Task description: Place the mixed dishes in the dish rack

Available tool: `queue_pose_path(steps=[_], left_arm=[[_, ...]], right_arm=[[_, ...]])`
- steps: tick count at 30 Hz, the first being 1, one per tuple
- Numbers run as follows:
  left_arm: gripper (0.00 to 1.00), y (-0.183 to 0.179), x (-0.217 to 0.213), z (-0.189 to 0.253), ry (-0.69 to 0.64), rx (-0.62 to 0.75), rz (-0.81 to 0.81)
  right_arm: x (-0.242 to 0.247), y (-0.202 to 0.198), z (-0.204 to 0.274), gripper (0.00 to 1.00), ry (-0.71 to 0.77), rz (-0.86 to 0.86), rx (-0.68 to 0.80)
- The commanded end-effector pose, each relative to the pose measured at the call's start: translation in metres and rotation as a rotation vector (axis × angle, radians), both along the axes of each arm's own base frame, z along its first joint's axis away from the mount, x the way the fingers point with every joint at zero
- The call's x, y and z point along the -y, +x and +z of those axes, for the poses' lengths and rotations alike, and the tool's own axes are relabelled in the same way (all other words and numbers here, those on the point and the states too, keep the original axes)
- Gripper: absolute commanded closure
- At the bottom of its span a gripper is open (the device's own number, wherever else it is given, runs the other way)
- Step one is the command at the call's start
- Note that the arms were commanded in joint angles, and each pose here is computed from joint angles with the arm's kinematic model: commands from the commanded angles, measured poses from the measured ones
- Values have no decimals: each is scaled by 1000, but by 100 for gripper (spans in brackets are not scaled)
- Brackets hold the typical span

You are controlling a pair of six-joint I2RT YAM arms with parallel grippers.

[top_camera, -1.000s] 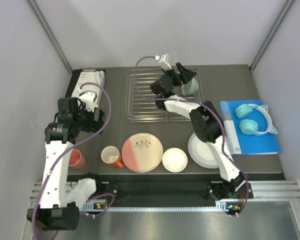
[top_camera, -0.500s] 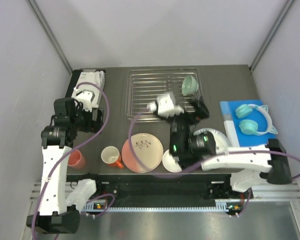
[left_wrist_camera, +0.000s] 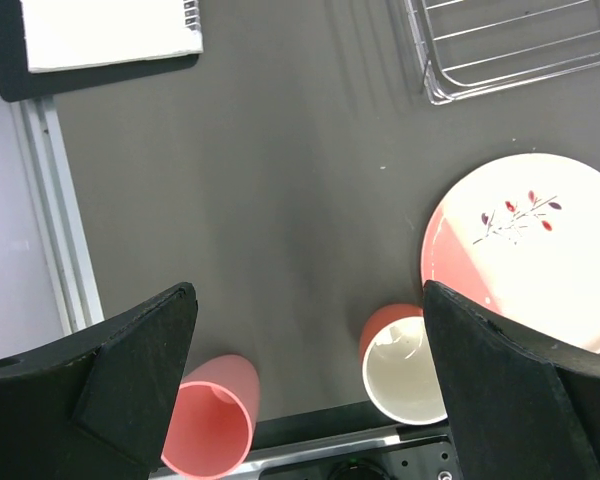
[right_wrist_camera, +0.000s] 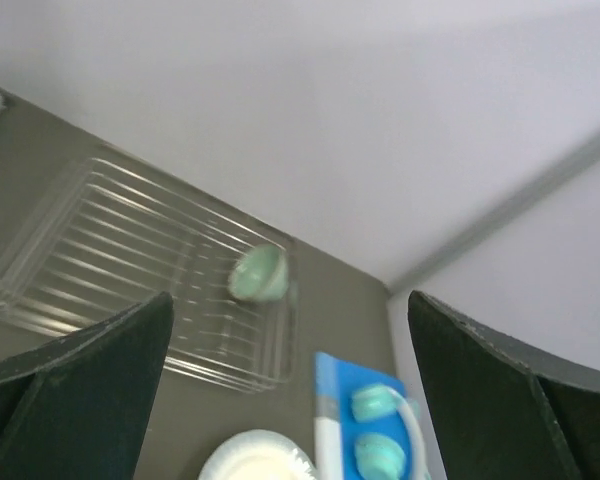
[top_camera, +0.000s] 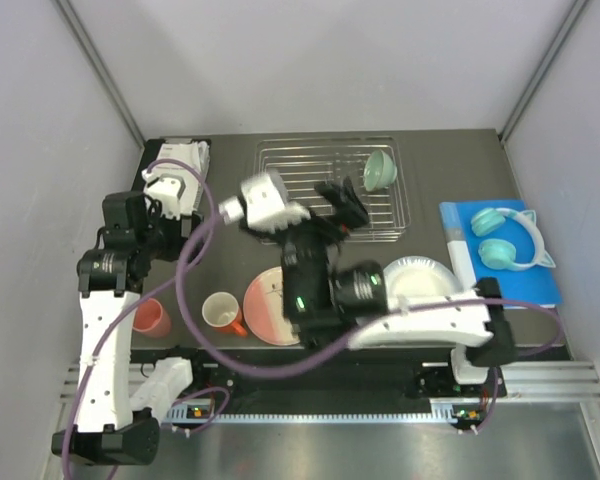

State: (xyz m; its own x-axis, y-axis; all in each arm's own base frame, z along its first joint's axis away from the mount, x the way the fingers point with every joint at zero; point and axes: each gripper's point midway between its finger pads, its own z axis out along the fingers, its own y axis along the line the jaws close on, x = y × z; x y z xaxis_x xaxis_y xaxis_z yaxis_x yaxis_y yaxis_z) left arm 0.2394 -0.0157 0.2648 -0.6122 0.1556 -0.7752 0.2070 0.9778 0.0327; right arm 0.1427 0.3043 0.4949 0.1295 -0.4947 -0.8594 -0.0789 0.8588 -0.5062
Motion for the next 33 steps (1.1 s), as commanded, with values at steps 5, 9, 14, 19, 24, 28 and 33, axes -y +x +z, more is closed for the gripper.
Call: queue_pose_path(steps=[5, 9, 14, 19, 24, 28, 33], left_arm=[[1, -8, -15, 9, 75, 35, 40], [1, -5, -19, 7, 103, 37, 35], [1, 0, -18, 5, 97, 34, 36], [1, 0, -10, 3, 51, 26, 26], [1, 0, -12, -2, 64, 18, 23], [1, -1, -10, -2, 52, 17, 24], [1, -3, -7, 1, 29, 17, 22]], right_arm=[[65, 113, 68, 0, 288, -348, 50], [57, 180, 150, 0, 638, 162, 161], [-8, 207, 19, 0, 345, 178, -180], [-4, 132, -109, 0, 373, 166, -357], [62, 86, -193, 0, 508, 63, -562], [84, 59, -241, 0, 555, 25, -701], [98, 36, -290, 0, 563, -40, -814]])
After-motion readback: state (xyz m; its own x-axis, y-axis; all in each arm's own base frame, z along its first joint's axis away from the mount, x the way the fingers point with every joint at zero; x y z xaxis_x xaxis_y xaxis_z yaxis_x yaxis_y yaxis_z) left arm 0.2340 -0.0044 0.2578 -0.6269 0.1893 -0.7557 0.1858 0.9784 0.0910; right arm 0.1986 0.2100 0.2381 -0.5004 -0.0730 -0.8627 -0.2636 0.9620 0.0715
